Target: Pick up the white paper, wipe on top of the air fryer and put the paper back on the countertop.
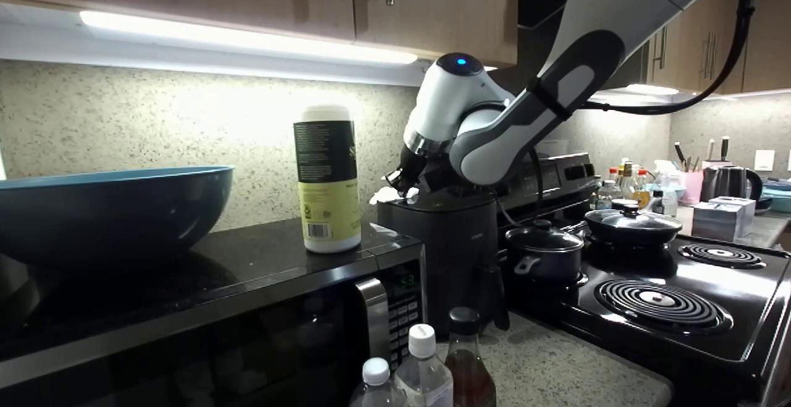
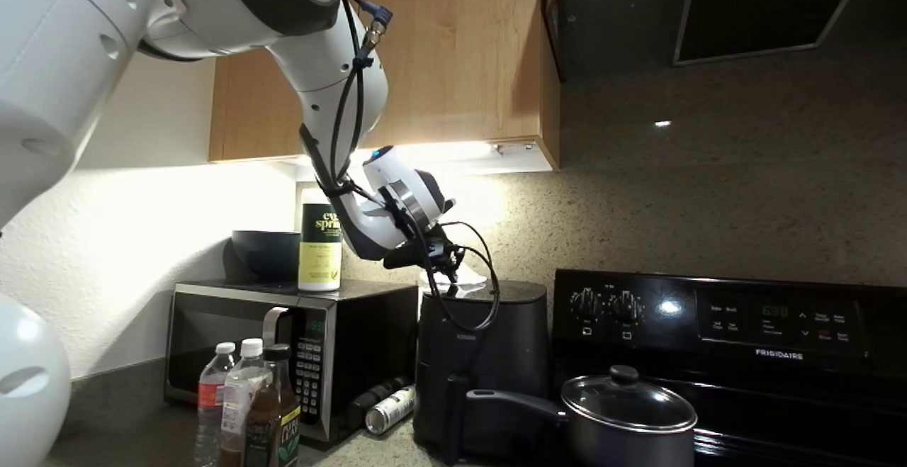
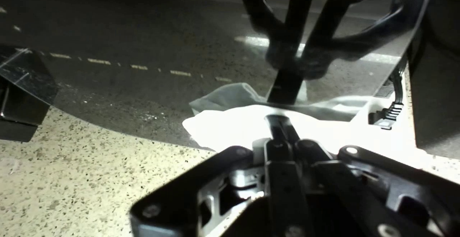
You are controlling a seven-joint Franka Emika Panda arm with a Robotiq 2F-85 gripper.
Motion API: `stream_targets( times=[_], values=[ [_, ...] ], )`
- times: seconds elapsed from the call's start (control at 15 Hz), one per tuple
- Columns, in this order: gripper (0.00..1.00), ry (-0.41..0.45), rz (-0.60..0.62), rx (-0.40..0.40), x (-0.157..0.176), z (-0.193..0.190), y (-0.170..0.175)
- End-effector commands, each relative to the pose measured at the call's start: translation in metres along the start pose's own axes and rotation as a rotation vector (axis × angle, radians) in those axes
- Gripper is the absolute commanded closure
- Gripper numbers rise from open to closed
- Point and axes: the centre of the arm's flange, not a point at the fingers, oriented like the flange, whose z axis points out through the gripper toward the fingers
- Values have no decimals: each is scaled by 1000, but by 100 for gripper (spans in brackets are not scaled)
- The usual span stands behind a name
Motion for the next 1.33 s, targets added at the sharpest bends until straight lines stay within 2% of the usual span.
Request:
stream_targets(
  times=[0.0, 0.33, 0.6, 0.73, 1.0, 1.27],
  values=[
    [99, -6, -26, -54, -7, 25, 8],
    [99, 0, -17, -228, -5, 57, 54],
    [99, -80, 17, -311, -3, 61, 79],
    [99, -173, 45, -282, 0, 43, 78],
    [99, -284, 60, -158, 3, -10, 77],
    [99, -426, 92, -57, -12, -48, 84]
  ],
)
